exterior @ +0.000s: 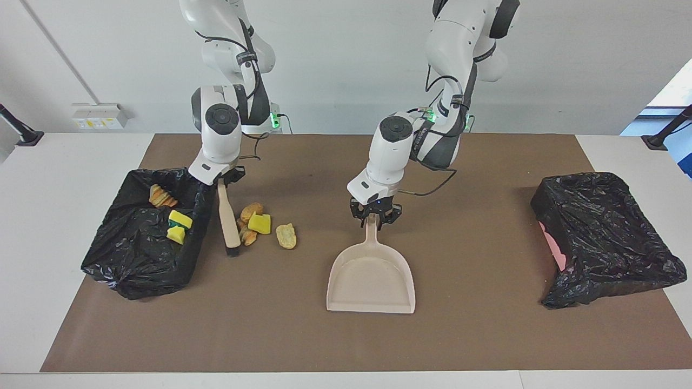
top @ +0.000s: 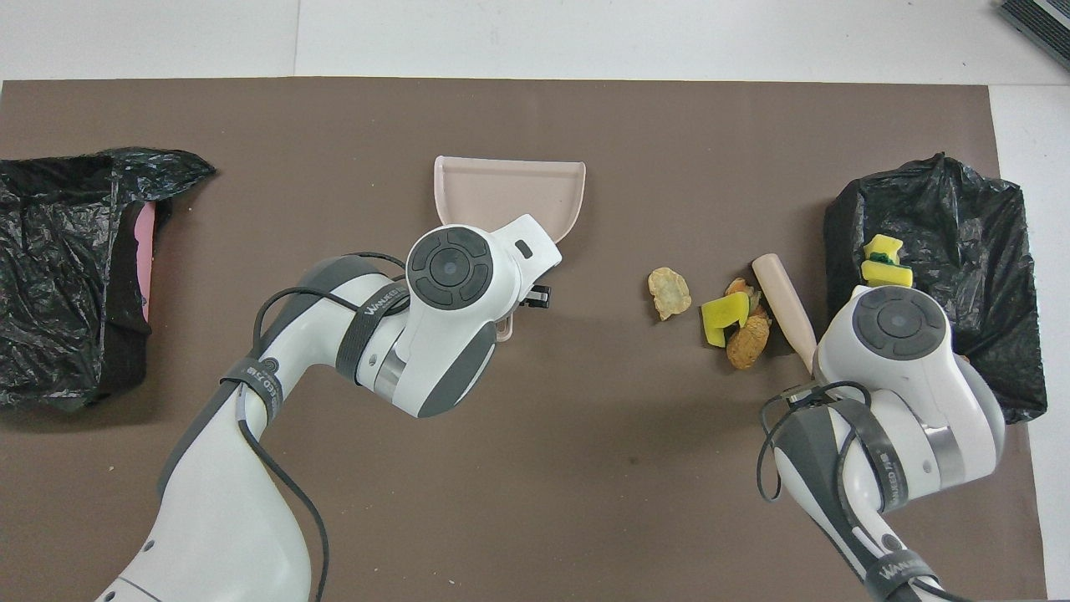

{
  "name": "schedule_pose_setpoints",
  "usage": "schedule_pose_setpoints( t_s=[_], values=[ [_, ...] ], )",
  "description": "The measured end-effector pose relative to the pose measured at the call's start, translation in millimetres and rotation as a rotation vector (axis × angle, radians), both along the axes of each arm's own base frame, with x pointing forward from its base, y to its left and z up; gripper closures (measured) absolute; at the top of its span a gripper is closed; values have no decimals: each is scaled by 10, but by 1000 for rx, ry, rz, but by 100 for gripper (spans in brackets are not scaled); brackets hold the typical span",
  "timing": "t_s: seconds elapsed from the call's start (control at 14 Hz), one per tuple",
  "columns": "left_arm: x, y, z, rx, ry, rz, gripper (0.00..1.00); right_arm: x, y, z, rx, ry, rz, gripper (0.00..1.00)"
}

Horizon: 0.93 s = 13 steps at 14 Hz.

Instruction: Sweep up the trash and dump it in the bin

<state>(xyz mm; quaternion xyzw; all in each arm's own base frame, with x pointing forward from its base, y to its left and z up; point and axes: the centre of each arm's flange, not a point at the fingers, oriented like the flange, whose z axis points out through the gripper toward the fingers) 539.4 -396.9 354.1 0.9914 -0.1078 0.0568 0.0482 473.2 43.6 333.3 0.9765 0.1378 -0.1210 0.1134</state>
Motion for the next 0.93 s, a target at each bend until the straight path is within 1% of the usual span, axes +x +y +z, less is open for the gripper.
schedule_pose_setpoints(
  t_s=[0.07,0.21,0.36,0.43,0.57,0.72,0.79,0.93],
  values=[
    [4,5,0,1,-1,0,67,-21,105,-14,38,8,-14,74],
    [18,21,17,2,-5,-9,68,-64,367,-18,110,18,-35,74],
    [36,79,55,22,-7,-87,68,-104,530,-21,154,31,-51,74],
    [28,131,91,46,8,-160,68,-115,575,-21,176,36,-67,74],
    [40,355,255,97,45,-353,68,-125,624,-7,204,47,-88,74],
    [118,712,485,123,71,-547,68,-131,652,102,197,58,-93,74],
    [154,871,570,129,80,-618,68,-135,625,198,184,56,-113,74],
    [212,1096,648,134,85,-757,68,-187,490,401,96,34,-183,74]
  ],
)
